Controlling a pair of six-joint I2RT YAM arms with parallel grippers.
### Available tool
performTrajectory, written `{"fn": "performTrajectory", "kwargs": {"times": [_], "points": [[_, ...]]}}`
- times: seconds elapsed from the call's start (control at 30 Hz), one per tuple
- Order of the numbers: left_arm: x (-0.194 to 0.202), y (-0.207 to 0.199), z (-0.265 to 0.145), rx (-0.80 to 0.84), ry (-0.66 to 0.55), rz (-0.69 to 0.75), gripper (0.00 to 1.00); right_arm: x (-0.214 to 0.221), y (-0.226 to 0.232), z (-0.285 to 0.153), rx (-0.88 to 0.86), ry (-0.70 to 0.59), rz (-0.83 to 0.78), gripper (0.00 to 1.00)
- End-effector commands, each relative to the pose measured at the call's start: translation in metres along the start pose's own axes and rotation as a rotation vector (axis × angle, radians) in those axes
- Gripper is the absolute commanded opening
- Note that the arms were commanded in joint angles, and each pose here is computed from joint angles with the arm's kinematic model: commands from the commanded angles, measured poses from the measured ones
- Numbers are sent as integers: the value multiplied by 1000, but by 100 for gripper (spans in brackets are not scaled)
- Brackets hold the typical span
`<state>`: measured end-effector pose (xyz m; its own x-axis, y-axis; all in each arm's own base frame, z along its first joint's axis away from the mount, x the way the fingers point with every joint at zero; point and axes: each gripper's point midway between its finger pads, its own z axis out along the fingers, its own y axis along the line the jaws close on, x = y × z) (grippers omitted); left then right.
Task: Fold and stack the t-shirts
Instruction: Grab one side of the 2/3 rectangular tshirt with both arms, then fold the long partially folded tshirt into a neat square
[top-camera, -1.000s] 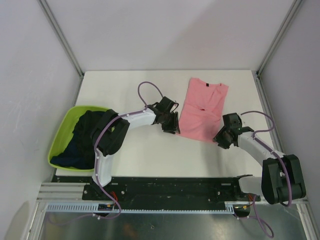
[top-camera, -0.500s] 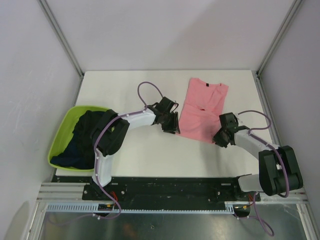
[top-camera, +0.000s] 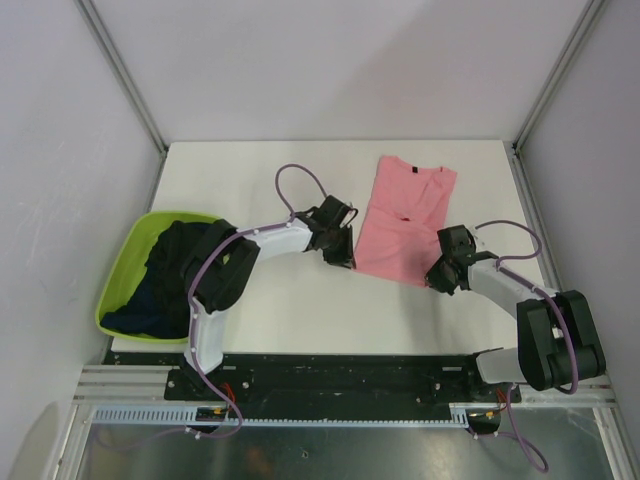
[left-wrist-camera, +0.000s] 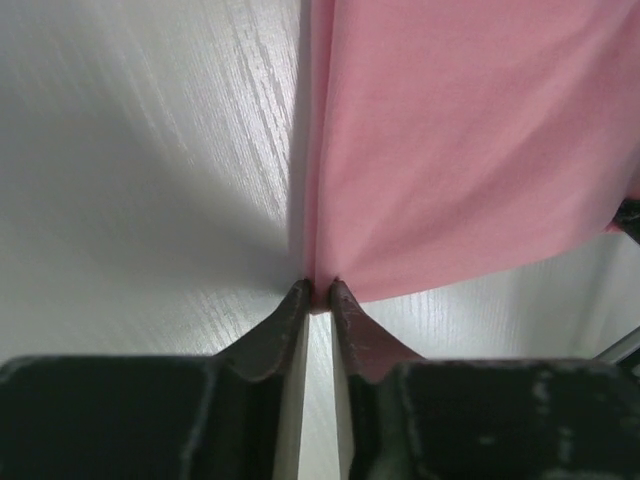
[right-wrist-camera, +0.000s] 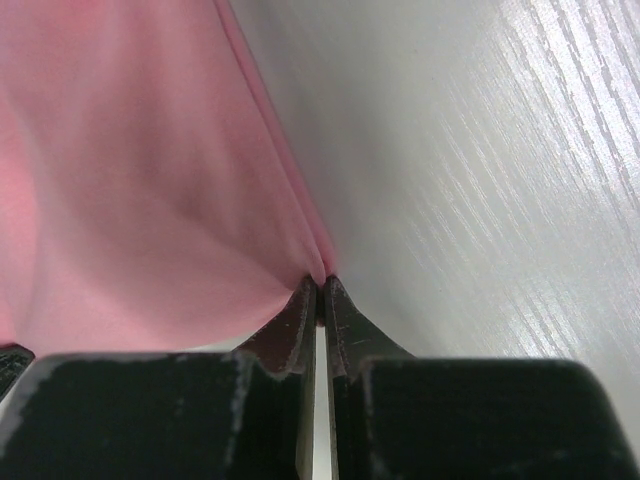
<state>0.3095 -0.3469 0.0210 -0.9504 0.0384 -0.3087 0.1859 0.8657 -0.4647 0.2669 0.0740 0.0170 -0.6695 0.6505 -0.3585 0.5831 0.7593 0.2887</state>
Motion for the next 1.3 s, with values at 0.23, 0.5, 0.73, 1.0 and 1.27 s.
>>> {"fn": "performTrajectory", "kwargs": {"times": [0.23, 0.5, 0.73, 1.0, 1.27], "points": [[14, -5, -13, -12, 0, -8, 0, 11, -19, -1, 44, 43, -22, 0], [56, 1, -59, -9, -12, -29, 0, 29, -29, -53, 24, 50, -50, 0], [97, -12, -106, 55, -58, -30, 0, 55, -38, -109, -67, 43, -29, 0], [98, -41, -143, 138, -132, -28, 0, 50, -29, -147, -147, -16, -50, 0], [23, -66, -148, 123, -260, -24, 0, -35, 41, -158, -159, -178, -112, 0]]}}
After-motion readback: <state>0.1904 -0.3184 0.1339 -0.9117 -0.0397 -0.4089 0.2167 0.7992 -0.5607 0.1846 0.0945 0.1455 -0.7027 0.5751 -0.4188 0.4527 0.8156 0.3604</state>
